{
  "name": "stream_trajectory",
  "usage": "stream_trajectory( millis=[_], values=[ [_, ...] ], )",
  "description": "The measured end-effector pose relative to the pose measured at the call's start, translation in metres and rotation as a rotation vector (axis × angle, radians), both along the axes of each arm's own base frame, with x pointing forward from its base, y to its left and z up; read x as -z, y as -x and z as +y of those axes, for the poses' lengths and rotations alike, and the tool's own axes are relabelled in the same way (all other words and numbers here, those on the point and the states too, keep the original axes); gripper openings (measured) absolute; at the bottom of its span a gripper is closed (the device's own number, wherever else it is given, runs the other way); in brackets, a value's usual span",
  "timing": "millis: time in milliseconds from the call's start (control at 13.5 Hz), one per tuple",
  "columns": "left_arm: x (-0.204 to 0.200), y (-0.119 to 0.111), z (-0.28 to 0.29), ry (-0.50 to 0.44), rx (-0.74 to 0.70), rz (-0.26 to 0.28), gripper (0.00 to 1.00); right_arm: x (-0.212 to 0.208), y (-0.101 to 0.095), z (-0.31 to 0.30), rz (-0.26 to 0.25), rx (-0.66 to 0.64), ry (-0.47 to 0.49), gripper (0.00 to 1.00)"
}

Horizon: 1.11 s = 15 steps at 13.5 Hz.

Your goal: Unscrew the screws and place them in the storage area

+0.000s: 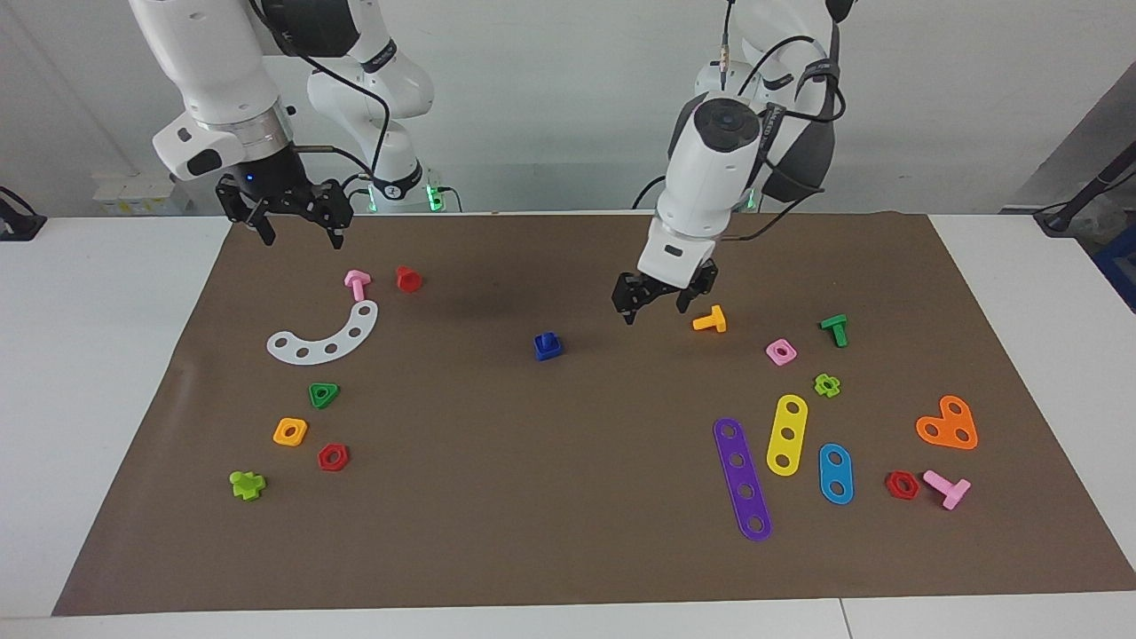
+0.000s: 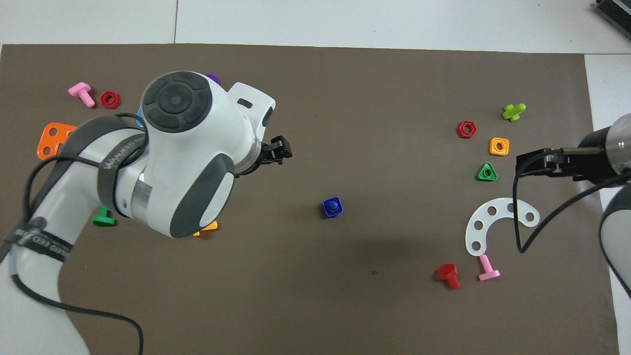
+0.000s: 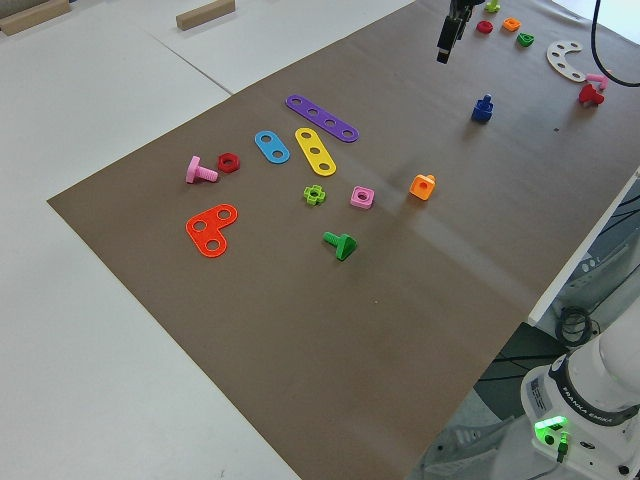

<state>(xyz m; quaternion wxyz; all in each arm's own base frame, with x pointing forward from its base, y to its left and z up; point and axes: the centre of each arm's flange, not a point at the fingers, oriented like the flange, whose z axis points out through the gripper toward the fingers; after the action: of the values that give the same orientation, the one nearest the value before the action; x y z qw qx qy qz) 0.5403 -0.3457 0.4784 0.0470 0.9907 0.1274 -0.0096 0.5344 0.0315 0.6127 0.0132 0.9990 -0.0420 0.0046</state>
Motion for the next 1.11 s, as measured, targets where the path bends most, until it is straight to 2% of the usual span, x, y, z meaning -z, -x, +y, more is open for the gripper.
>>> stream_trajectory(
  millis=[222,296,444,741,1111],
  values=[
    [0.043,0.016,-0.055,0.003,-0.056,0.016,0.92,0.0,0.0,0.0,0.0,0.0,0.0,1.0],
    [0.064,0.022,-0.075,-0.002,-0.064,0.02,0.87,0.0,0.0,0.0,0.0,0.0,0.0,1.0],
    [0.095,0.029,-0.102,0.003,-0.065,0.011,0.87,0.0,0.0,0.0,0.001,0.0,0.0,1.0],
    [0.124,0.027,-0.113,0.025,-0.08,-0.011,0.85,0.001,0.0,0.0,0.003,0.0,0.0,1.0],
    [0.154,0.051,-0.124,0.015,-0.057,-0.004,0.79,0.003,0.003,0.0,0.008,0.0,0.001,1.0]
  ],
)
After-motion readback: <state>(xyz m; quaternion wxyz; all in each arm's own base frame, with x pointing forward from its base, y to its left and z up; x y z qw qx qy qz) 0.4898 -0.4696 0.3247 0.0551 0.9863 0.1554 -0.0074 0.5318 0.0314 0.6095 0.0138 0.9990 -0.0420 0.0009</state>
